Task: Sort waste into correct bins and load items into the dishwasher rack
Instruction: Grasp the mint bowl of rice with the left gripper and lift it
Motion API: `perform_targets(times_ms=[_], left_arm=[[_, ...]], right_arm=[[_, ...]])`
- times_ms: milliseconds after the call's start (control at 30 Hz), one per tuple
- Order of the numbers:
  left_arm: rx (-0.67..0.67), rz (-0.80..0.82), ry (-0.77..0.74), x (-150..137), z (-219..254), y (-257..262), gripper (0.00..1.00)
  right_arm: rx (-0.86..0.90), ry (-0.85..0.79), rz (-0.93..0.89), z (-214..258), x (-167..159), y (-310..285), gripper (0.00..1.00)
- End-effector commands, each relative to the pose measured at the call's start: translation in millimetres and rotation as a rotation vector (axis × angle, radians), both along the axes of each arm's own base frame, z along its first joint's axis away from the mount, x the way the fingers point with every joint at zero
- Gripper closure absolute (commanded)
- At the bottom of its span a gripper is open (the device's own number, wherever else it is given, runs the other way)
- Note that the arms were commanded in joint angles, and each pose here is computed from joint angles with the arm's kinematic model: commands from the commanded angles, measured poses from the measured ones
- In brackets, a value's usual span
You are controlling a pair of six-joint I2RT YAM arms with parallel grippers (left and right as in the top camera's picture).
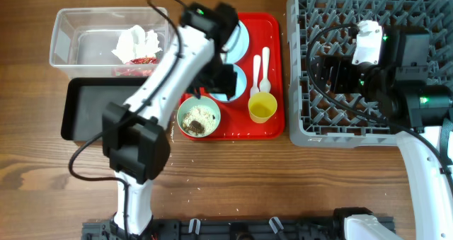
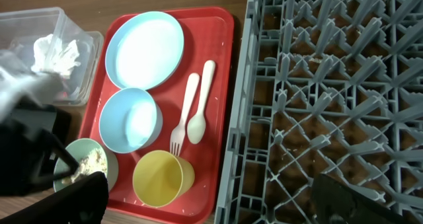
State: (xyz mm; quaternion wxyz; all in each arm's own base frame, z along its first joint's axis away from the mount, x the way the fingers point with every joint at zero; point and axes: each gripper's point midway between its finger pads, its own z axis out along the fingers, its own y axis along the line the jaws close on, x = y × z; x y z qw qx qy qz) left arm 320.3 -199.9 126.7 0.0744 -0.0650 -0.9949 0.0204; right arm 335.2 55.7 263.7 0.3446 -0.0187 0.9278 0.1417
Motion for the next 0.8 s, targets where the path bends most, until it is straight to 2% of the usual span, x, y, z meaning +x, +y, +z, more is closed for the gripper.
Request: perform_targets(times_ms=[0,133,267,400,667,767], left_arm=[[0.041,-0.031,0.015,-6.6,-25.9,5.8,0.26],[-0.029,-0.159,0.018,-8.9,-56.3,-3.7,0.30],[-0.045,-0.193,-0.008,-7.5,-84.9,-5.2,0.45],[-0.054,-0.202,-0.026,-4.9,-92.1,-7.4,0.68],[-0.048,-0.241,-0.015,-17.1,-104.3,-16.7,0.81],[-0.048,-0.240,-0.013,-17.4,-104.2,-16.4,0.92]], right_arm=[[0.022,-0.009,0.006,6.9,2.3,4.6,0.00],[0.022,-0.009,0.006,6.9,2.3,4.6,0.00],[0.023,-0.008,0.006,6.7,2.1,4.6,0.00],[0.025,-0.003,0.002,6.1,1.4,4.5,0.00],[0.038,0.005,-0.012,5.7,1.0,4.5,0.00],[0.038,0.005,-0.012,5.7,1.1,4.5,0.00]])
